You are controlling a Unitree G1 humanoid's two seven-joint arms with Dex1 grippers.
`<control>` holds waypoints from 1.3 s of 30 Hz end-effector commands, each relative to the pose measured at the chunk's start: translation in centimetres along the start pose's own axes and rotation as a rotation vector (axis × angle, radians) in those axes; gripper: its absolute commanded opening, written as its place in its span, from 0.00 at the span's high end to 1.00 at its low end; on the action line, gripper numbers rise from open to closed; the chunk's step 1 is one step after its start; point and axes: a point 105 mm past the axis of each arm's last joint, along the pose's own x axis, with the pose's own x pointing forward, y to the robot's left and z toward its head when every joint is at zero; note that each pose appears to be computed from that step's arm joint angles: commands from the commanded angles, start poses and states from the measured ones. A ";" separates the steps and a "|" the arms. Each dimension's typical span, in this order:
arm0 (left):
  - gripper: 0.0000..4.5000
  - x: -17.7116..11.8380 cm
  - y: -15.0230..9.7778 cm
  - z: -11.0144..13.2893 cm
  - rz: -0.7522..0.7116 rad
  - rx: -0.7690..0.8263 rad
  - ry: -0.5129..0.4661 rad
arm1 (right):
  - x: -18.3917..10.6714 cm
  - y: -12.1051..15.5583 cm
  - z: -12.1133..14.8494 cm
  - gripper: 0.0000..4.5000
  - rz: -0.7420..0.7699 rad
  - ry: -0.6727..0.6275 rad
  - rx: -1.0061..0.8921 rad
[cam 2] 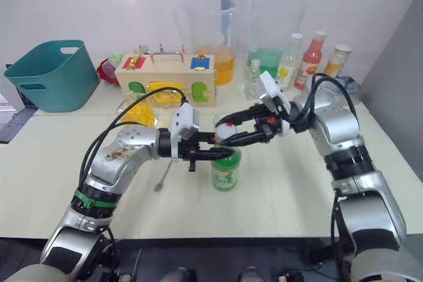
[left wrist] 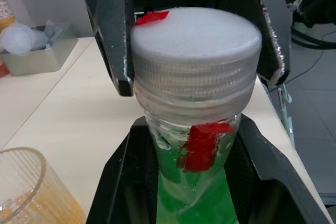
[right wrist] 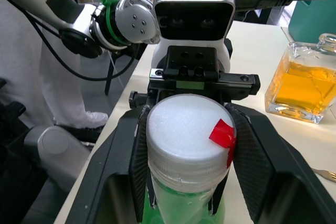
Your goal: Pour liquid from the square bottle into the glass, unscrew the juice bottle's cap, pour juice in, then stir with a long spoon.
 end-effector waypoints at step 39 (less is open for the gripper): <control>0.72 1.4 0.6 0.1 -0.032 -0.010 -0.078 | 1.8 6.4 2.3 0.01 -1.025 -0.203 0.224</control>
